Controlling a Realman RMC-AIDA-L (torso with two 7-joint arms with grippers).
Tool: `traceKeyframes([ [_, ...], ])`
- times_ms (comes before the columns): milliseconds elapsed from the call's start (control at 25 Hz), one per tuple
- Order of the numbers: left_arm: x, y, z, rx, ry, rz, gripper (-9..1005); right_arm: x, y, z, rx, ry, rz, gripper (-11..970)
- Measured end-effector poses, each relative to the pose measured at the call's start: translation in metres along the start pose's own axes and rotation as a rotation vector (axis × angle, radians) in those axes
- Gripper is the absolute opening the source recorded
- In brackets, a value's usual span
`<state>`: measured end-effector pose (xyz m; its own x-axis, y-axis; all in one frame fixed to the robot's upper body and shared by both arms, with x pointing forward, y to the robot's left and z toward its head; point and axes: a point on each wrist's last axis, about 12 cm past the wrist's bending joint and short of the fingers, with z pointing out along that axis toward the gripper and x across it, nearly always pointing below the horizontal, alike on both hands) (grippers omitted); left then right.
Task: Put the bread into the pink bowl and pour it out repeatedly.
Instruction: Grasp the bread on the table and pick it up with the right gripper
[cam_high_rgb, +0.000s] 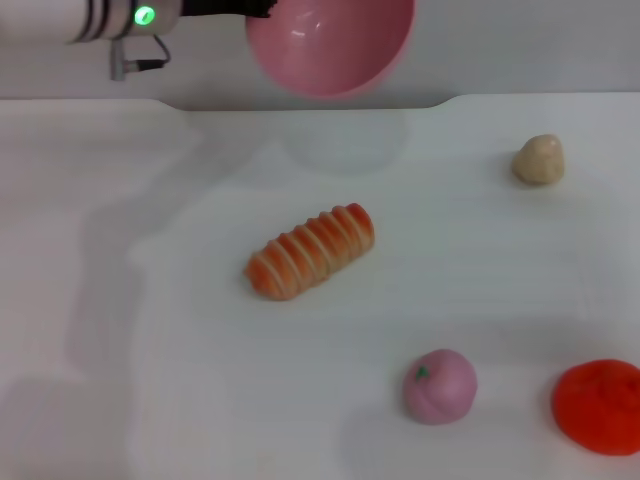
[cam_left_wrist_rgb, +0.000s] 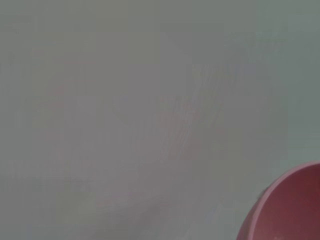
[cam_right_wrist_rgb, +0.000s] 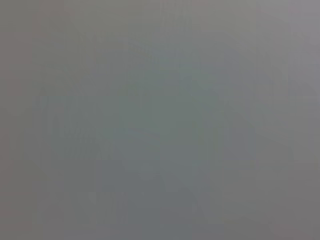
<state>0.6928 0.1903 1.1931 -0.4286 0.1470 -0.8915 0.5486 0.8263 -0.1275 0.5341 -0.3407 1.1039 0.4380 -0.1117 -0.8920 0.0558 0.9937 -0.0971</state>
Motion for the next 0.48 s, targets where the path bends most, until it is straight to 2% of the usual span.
traceKeyframes([
  [240, 0.004, 0.015, -0.021, 0.09, 0.086, -0.042, 33, 0.01, 0.008, 0.018, -0.025, 0.112, 0.035, 504],
  [480, 0.019, 0.026, -0.035, 0.103, 0.233, -0.054, 33, 0.018, 0.022, 0.046, -0.117, 0.303, 0.064, 502],
])
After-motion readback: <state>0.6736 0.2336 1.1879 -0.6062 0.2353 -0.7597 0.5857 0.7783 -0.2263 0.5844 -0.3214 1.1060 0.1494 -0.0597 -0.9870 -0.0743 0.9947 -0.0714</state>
